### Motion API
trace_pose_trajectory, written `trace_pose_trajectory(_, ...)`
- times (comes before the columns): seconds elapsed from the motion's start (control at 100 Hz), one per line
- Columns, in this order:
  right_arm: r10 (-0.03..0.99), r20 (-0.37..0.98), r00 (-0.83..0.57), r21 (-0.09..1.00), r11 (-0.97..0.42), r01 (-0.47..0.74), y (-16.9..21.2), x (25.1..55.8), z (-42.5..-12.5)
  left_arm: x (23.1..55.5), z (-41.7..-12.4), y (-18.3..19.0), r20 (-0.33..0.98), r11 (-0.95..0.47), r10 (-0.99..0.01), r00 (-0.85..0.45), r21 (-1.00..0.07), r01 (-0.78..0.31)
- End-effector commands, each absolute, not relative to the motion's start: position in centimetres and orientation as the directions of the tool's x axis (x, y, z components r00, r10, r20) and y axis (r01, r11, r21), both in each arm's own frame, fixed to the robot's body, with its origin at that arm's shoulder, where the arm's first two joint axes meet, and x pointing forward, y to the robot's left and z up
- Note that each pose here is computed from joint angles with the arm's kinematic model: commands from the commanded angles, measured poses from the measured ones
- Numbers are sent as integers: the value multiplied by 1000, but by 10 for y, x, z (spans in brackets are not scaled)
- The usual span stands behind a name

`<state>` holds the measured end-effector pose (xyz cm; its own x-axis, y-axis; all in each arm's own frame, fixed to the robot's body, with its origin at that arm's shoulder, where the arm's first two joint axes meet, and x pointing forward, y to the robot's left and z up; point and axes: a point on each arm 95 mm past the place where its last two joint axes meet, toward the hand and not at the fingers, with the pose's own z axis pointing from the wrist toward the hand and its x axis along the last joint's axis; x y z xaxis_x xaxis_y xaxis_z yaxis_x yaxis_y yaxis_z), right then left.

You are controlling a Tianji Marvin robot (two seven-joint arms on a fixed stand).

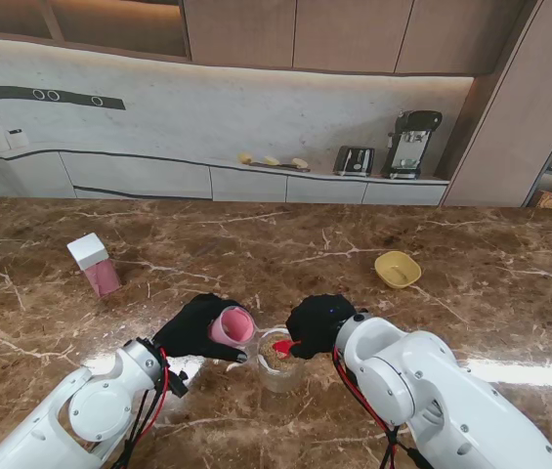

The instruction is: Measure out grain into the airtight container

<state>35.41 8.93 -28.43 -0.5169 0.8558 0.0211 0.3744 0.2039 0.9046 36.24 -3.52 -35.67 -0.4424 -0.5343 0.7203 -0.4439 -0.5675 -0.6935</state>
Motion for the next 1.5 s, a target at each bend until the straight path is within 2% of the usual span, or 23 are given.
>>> trace_pose_trajectory(0.0,853,27,-521,892,215,398,89,352,-292,360,-360,-36,723,-566,-536,-436,-691,-449)
trace_pose_trajectory(0.42,827,12,-562,925,204,320,94,348,-289,360,-359,-36,724,-571,-534,-436,-689,-446)
trace_pose_trajectory(1.07,846,-92,-526,949,235,212,84,347,-285,361,-360,-35,723,-573,-534,-438,-690,-442)
trace_pose_trajectory(1.49,889,-137,-437,880,312,358,78,340,-284,362,-360,-35,723,-572,-533,-440,-691,-442)
